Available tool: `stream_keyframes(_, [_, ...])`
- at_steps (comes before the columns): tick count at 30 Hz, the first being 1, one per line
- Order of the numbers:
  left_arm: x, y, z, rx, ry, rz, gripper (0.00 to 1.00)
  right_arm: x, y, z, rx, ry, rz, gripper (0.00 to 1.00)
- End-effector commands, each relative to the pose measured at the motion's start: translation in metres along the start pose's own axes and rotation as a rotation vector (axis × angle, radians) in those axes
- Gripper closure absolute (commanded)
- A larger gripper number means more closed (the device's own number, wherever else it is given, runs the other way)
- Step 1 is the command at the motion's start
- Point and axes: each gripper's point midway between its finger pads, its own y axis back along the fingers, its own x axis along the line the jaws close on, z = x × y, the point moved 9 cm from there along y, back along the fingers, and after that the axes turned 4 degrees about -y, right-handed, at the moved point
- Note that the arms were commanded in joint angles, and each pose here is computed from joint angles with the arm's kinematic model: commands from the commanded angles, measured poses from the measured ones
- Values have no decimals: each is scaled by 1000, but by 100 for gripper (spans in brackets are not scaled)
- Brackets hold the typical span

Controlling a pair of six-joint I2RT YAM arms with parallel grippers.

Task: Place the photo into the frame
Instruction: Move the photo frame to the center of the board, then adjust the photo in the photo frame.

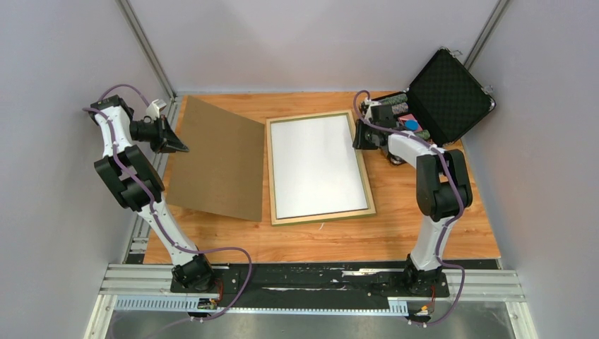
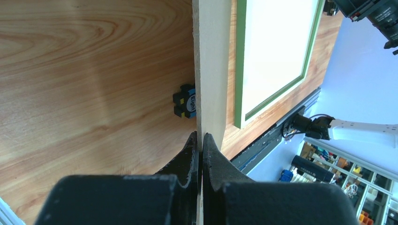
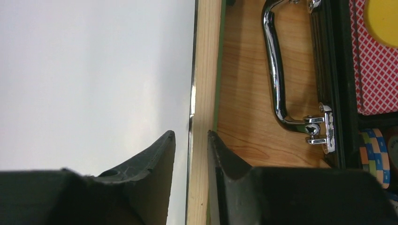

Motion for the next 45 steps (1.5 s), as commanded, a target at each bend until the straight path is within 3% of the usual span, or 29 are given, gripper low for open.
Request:
stream_keyframes(1, [-3,34,11,-110,-149,127,100,3,-9,9,-24,25,7,72])
stream_keyframes(6, [-4,36,13,-114,-152,133,100,12,-15,5,-4,37,32,80])
stream_keyframes(12, [-5,37,14,-115,-146,131,100,20,-15,6,-7,43,42,82])
stream_keyframes(17, [-5,38,14,-117,-149,131,100,25,-3,18,-43,66,68,77])
stream_keyframes(27, [-3,33,13,-114,-133,110,100,71,-1,13,-2,215,295,66])
stream_keyframes(33, [-5,34,12,-118,-132,103,100,103,-10,-3,29,341,340,65])
stream_keyframes(45, [-10,36,9,-119,-149,96,100,110,-29,-23,97,364,330,66])
